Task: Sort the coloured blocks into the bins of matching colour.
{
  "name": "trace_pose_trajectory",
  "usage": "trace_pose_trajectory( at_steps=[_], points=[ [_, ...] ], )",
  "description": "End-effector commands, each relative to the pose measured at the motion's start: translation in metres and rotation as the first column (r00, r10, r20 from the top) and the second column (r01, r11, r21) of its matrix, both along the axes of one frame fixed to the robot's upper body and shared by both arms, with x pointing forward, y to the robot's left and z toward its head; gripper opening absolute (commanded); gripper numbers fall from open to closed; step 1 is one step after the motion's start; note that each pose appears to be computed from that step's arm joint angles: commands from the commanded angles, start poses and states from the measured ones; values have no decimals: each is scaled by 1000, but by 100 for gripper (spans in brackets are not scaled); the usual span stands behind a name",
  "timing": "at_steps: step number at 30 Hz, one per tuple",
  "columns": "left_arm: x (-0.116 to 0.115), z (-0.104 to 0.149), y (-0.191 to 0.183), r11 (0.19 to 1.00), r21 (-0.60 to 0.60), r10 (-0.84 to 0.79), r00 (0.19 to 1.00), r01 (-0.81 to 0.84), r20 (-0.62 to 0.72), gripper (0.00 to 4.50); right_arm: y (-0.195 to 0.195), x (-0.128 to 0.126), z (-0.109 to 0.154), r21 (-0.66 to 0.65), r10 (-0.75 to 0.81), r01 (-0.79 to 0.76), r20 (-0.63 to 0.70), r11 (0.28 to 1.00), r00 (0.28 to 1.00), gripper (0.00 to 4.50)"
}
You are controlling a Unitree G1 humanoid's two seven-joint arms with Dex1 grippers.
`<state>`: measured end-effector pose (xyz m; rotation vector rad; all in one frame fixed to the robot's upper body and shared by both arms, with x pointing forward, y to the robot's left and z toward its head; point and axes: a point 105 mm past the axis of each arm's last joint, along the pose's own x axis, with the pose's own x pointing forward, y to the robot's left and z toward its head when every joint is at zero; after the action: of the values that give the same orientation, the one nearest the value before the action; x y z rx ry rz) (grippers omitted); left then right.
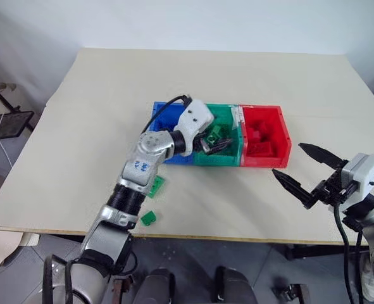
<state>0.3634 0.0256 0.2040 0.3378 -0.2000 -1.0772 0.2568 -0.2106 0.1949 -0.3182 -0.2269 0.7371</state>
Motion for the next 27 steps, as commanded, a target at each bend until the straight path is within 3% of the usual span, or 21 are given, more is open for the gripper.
trace_pose_trajectory(
  at_steps=[1,5,10,14,16,19,24,27],
  points=[
    [-26,11,49,998,-14,-64,993,66,97,447,2,-1,-4,-70,93,-94,-21,993,995,450],
    [-42,3,107,999,23,-36,995,34,95,447,12,-1,-13,-117,201,-208,-74,971,977,450],
    [-52,-15,181,989,101,115,993,-112,-22,447,25,-5,-27,-206,331,-351,-129,913,935,450],
    [-75,-36,219,971,221,124,979,-87,-161,447,29,-4,-35,-226,382,-413,-169,882,908,450],
    [-79,-32,212,966,251,101,980,-56,-169,447,28,-3,-36,-233,391,-426,-180,874,902,450],
    [-93,-54,201,903,428,128,939,22,-318,447,25,-2,-35,-234,385,-421,-185,876,904,450],
    [-120,-62,166,852,515,150,902,90,-406,447,25,-5,-33,-224,388,-426,-196,877,901,450],
    [-140,-74,138,875,467,149,848,126,-508,447,27,-7,-35,-220,393,-434,-206,874,896,450]
  ],
)
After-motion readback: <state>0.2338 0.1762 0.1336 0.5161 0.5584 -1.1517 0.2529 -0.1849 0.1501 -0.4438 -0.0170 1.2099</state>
